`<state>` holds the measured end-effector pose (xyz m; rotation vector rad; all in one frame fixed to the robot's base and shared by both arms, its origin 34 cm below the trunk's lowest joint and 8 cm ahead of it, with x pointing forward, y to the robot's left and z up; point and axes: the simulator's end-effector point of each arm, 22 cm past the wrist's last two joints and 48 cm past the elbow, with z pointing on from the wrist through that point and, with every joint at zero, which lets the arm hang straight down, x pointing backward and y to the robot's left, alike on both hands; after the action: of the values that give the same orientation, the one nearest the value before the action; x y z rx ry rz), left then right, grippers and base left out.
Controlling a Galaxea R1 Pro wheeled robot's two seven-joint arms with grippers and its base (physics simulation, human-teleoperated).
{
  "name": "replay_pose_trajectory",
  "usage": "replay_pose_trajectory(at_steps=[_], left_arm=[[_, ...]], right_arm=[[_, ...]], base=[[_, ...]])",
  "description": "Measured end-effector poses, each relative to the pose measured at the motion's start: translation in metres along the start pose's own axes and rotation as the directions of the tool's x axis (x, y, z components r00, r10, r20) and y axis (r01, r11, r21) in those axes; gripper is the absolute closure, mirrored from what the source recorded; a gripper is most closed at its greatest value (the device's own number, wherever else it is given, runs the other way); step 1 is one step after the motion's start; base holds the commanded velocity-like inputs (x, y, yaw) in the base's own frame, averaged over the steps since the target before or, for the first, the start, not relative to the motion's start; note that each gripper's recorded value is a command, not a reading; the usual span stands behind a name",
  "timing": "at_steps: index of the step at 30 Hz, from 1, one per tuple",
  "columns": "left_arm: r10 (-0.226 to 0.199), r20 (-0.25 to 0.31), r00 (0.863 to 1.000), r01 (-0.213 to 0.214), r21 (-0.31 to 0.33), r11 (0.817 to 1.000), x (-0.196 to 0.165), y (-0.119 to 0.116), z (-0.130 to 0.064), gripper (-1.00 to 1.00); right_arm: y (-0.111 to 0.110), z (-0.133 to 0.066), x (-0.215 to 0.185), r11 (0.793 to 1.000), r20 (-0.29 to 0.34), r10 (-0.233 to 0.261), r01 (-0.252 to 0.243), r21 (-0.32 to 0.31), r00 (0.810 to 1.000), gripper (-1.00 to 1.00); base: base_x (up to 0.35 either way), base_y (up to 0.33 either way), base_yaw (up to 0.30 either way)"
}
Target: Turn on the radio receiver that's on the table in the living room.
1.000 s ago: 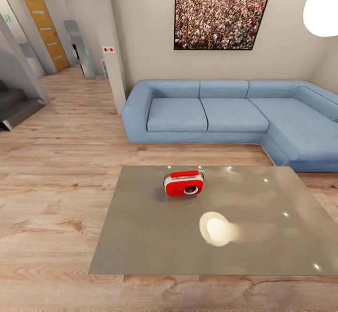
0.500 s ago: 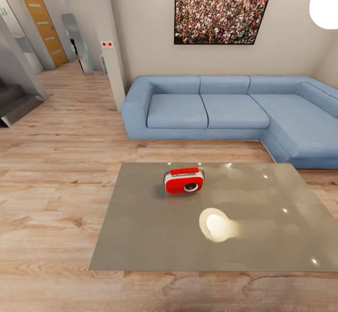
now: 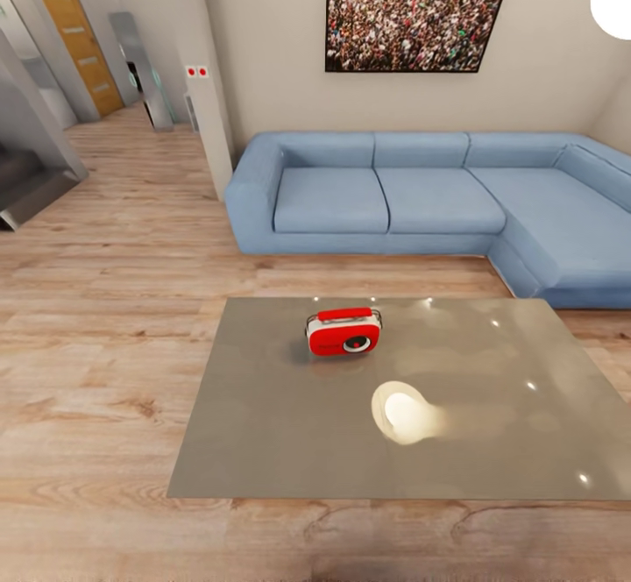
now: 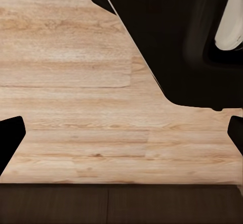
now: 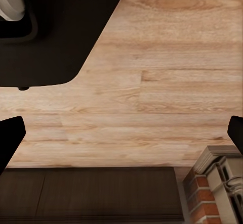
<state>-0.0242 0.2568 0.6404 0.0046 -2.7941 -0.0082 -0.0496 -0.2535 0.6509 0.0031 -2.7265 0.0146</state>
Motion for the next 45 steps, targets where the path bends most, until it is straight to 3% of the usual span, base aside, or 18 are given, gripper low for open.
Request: replay_pose_trajectory(at_steps=[45], left_arm=[[0.001, -0.070, 0.998, -0.001, -0.001, 1.000, 0.027, 0.001, -0.001, -1.00]], right_arm=[[0.000, -0.001, 0.027, 1.000, -0.070, -0.001, 0.001, 0.000, 0.998, -1.00]], base=[[0.000, 0.000, 0.000]])
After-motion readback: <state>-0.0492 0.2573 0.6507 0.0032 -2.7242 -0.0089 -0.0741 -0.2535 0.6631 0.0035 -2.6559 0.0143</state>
